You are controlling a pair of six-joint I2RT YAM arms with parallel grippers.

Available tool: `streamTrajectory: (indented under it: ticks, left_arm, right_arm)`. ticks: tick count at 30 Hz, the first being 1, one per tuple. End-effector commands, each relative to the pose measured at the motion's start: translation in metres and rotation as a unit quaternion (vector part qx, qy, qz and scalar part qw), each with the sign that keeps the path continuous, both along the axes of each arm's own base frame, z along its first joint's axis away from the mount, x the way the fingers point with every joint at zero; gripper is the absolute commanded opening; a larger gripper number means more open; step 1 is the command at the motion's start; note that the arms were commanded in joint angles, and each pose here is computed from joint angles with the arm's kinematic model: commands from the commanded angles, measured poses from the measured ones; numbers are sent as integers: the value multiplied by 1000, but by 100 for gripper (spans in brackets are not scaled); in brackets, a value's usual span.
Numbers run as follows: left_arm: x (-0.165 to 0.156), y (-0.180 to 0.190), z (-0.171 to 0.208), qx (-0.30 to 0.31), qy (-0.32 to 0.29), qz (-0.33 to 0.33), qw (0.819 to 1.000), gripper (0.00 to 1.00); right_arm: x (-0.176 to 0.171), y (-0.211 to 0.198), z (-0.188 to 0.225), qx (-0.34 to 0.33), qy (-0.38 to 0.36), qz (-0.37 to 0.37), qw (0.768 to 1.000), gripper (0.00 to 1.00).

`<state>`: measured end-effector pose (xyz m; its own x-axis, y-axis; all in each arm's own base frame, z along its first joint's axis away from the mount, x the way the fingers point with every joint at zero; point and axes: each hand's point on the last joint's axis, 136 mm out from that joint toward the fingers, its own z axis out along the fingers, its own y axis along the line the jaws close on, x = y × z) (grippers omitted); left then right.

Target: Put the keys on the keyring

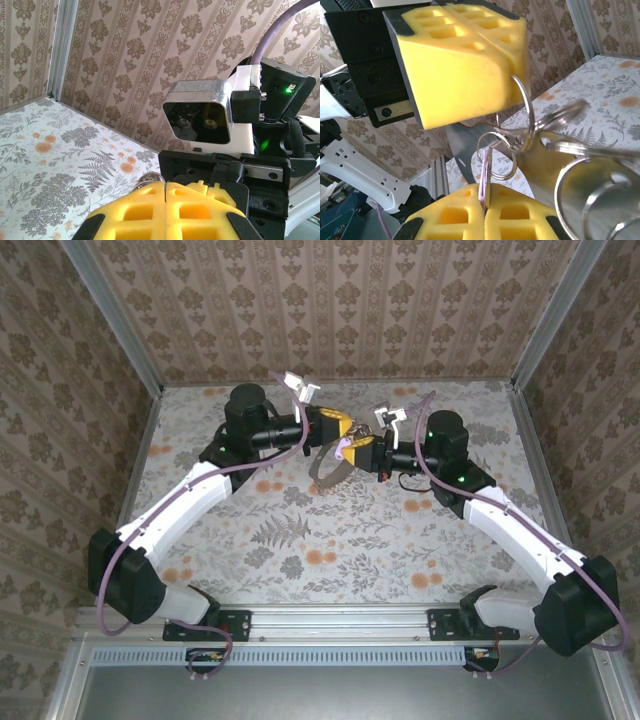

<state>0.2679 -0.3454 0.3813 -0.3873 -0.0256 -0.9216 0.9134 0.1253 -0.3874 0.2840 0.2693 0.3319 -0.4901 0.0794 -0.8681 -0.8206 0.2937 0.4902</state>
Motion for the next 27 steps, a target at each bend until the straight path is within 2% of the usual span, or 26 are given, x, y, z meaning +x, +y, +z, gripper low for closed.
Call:
streamTrajectory:
  ticks: [1,7,8,10,12,16,21,27]
  left_arm:
    - [-6,3,23,-33,-28,7,999,0]
    - [-4,4,22,-38,-26,16,999,0]
    - [-3,4,21,-39,-25,18,999,0]
    - [-3,4,22,-40,-25,22,999,0]
    - [-2,5,23,-43,-26,27,998,0]
    - [0,8,26,-53,-25,38,998,0]
    - [2,10,31,-71,-18,48,996,0]
    - [1,12,37,-92,-15,58,994,0]
  right_arm:
    - [0,7,19,14,-20,8,1000,0]
    - [4,0,8,2,-11,-21,1000,2]
    - [4,-2,5,-2,-8,-27,1000,13]
    - [2,-8,2,-7,-7,-39,999,27]
    - [-1,-16,1,-10,-7,-48,999,35]
    - [-9,-40,4,-8,-15,-85,996,37]
    - [-13,-59,33,23,-44,-127,991,39]
    - [9,-61,66,79,-47,-161,983,39]
